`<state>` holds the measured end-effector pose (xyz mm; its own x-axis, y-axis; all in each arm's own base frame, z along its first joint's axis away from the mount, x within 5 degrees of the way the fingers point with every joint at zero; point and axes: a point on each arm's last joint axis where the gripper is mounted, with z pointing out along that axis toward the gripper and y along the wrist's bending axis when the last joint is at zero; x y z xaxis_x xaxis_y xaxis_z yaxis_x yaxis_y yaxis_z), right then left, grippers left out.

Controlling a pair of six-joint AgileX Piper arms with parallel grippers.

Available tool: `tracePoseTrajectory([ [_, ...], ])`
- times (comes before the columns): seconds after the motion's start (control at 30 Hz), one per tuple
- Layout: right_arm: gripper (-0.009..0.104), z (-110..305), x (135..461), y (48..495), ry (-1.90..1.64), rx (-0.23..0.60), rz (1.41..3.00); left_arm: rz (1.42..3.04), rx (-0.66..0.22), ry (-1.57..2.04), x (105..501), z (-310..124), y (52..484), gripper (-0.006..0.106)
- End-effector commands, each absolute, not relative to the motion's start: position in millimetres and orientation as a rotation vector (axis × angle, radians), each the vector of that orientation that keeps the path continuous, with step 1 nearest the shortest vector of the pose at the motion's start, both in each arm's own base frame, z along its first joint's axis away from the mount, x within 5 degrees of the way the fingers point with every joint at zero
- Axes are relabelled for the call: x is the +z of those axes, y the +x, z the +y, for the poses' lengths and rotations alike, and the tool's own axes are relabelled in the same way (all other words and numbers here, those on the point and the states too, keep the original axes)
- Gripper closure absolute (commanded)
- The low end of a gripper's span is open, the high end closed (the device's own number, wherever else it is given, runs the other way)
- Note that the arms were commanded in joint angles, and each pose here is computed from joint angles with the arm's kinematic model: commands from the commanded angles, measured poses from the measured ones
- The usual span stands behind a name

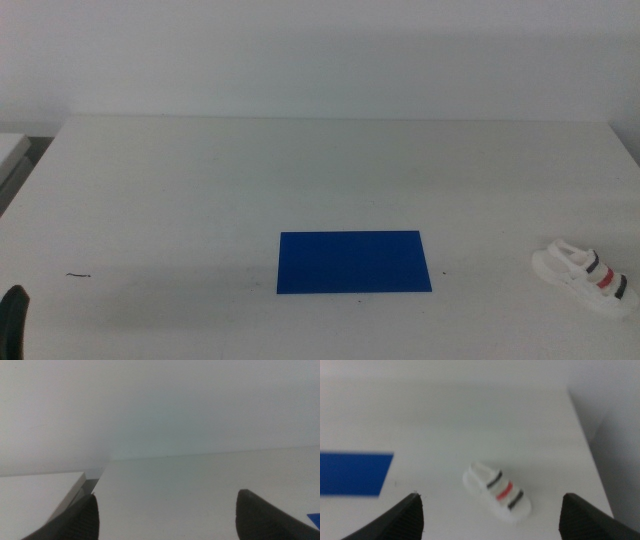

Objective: Use one arm to grab the shoe from the table and place it on the mat.

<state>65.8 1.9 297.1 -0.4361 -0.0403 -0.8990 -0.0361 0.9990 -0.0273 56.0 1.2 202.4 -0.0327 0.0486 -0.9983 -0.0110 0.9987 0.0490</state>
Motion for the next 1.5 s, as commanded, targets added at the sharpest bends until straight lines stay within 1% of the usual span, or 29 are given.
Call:
tracePoseTrajectory([
  [0.0, 0.002, 0.8, 312.1, 80.7, -0.065, -0.021, 2.158, 1.597, 0.041, 0.025, 202.8, 1.0, 56.4, 0.007],
  [0.07, 0.002, 1.6, 320.1, 95.0, -0.075, -0.008, 2.27, 1.597, 0.041, 0.025, 202.8, 1.0, 56.4, 0.007],
  [0.1, 0.002, 1.0, 322.2, 102.6, -0.127, -0.033, 2.349, 1.597, 0.041, 0.025, 202.8, 1.0, 56.4, 0.007],
  [0.13, 0.002, 0.8, 323.1, 110.5, -0.238, -0.068, 2.431, 1.597, 0.041, 0.025, 202.8, 1.0, 56.4, 0.007],
  [0.2, 0.002, 1.5, 322.9, 127.2, -0.524, -0.115, 2.54, 1.597, 0.041, 0.025, 202.8, 1.0, 56.4, 0.007],
  [0.27, 0.002, 3.3, 319.6, 150.6, -0.752, -0.099, 2.608, 1.597, 0.041, 0.025, 202.8, 1.0, 56.4, 0.007],
  [0.37, 0.002, 4.0, 310.8, 185.1, -0.91, -0.076, 2.647, 1.597, 0.041, 0.025, 202.8, 1.0, 56.4, 0.007],
  [0.4, 0.002, 3.9, 307.5, 198.3, -0.918, -0.078, 2.646, 1.597, 0.041, 0.025, 202.8, 1.0, 56.4, 0.007],
  [0.47, 0.002, 3.4, 297.2, 215.9, -0.9, -0.057, 2.699, 1.597, 0.041, 0.025, 202.8, 1.0, 56.4, 0.007],
  [0.57, 0.002, 0.9, 277.6, 241.3, -0.942, -0.055, 2.776, 1.597, 0.041, 0.025, 202.8, 1.0, 56.4, 0.007],
  [0.67, 0.002, -0.8, 259.2, 265.7, -0.953, -0.077, 2.782, 1.597, 0.041, 0.025, 202.8, 1.0, 56.4, 0.007],
  [0.7, 0.002, -2.4, 253.7, 273.4, -0.964, -0.106, 2.776, 1.597, 0.041, 0.025, 202.8, 1.0, 56.4, 0.007],
  [0.93, 0.002, -9.5, 214.6, 305.0, -1.046, -0.229, 2.752, 1.597, 0.041, 0.025, 202.8, 1.0, 56.4, 0.007],
  [1.0, 0.002, -9.8, 202.9, 310.9, -1.063, -0.229, 2.758, 1.597, 0.041, 0.025, 202.8, 1.0, 56.4, 0.007],
  [1.1, 0.005, -9.0, 186.5, 317.6, -1.067, -0.205, 2.778, 1.597, 0.041, 0.025, 202.8, 1.0, 56.4, 0.007],
  [1.17, 0.011, -9.1, 177.0, 319.7, -1.078, -0.192, 2.8, 1.597, 0.041, 0.025, 202.8, 1.0, 56.4, 0.007],
  [1.2, 0.017, -9.1, 172.3, 320.4, -1.084, -0.185, 2.813, 1.597, 0.041, 0.025, 202.8, 1.0, 56.4, 0.007],
  [1.27, 0.035, -8.1, 166.2, 321.3, -1.089, -0.17, 2.83, 1.597, 0.041, 0.025, 202.8, 1.0, 56.4, 0.007],
  [1.33, 0.061, -5.1, 164.6, 321.3, -1.087, -0.154, 2.836, 1.597, 0.041, 0.025, 202.8, 1.0, 56.4, 0.007],
  [1.43, 0.094, 0.7, 167.4, 320.4, -1.081, -0.155, 2.839, 1.597, 0.041, 0.025, 202.8, 1.0, 56.4, 0.007],
  [1.47, 0.097, 2.7, 169.8, 318.7, -1.085, -0.161, 2.845, 1.597, 0.041, 0.025, 202.8, 1.0, 56.4, 0.007],
])
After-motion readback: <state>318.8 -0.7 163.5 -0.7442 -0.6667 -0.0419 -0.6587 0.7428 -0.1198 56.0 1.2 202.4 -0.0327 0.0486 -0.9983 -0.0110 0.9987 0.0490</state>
